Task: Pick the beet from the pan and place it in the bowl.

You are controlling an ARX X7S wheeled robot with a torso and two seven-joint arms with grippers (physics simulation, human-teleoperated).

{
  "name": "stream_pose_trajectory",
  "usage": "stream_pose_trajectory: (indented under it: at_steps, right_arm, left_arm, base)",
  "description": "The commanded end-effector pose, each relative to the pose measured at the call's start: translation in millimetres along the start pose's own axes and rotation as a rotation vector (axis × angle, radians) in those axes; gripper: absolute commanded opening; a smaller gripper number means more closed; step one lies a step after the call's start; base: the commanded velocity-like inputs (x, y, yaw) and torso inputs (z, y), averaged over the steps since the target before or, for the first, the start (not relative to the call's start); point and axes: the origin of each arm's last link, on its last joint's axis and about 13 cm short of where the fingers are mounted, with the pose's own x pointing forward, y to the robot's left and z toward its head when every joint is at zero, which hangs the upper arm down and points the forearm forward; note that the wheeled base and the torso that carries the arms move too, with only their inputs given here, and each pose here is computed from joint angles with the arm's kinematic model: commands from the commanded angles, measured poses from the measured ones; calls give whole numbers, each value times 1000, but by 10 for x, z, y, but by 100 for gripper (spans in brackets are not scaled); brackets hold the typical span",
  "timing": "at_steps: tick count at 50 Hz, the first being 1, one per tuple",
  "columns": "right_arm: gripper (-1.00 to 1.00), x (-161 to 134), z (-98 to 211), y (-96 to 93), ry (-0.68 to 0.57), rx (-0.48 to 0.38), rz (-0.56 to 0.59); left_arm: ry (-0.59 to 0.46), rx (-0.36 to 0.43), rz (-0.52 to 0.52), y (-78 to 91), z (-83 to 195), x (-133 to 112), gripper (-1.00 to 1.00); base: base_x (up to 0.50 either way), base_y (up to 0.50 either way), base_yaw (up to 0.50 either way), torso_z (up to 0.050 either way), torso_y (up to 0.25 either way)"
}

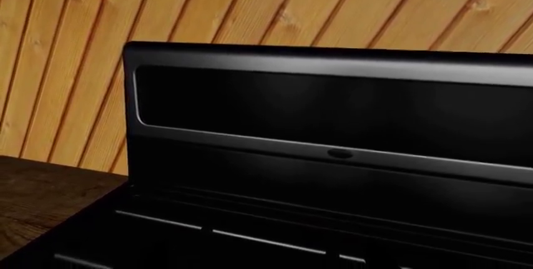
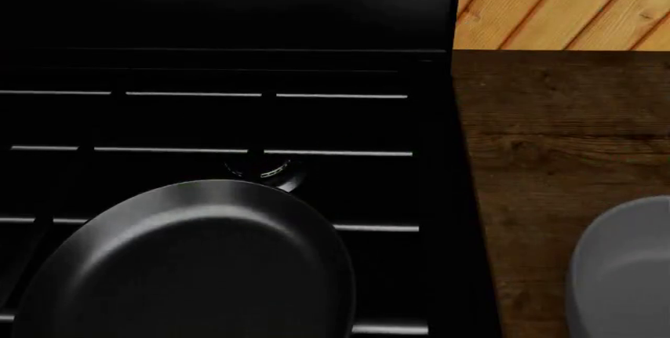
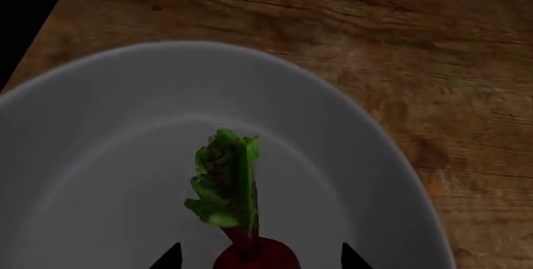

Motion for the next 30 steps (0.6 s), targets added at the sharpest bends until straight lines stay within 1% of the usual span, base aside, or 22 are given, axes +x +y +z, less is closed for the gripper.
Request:
stream_pose_trajectory:
  at_steps: [1, 18, 25, 30]
  right_arm:
    - [100, 27, 51, -15, -14, 21, -8]
    - [100, 34, 70, -19, -30, 47, -12]
    - [100, -39, 110, -36, -53, 57, -21]
    - [100, -145, 167, -47, -87, 59, -34]
  left_arm:
    - [7, 3, 0, 3, -37, 10, 100]
    - [8, 3, 4, 15, -58, 2, 100]
    - [6, 1, 2, 15, -53, -1, 100]
    - [1, 0, -3, 15, -49, -9, 100]
  base:
    - [0, 0, 0, 0, 0]
    - [0, 0, 0, 0, 0]
    - [0, 0, 0, 0, 0]
    - [0, 0, 0, 0, 0]
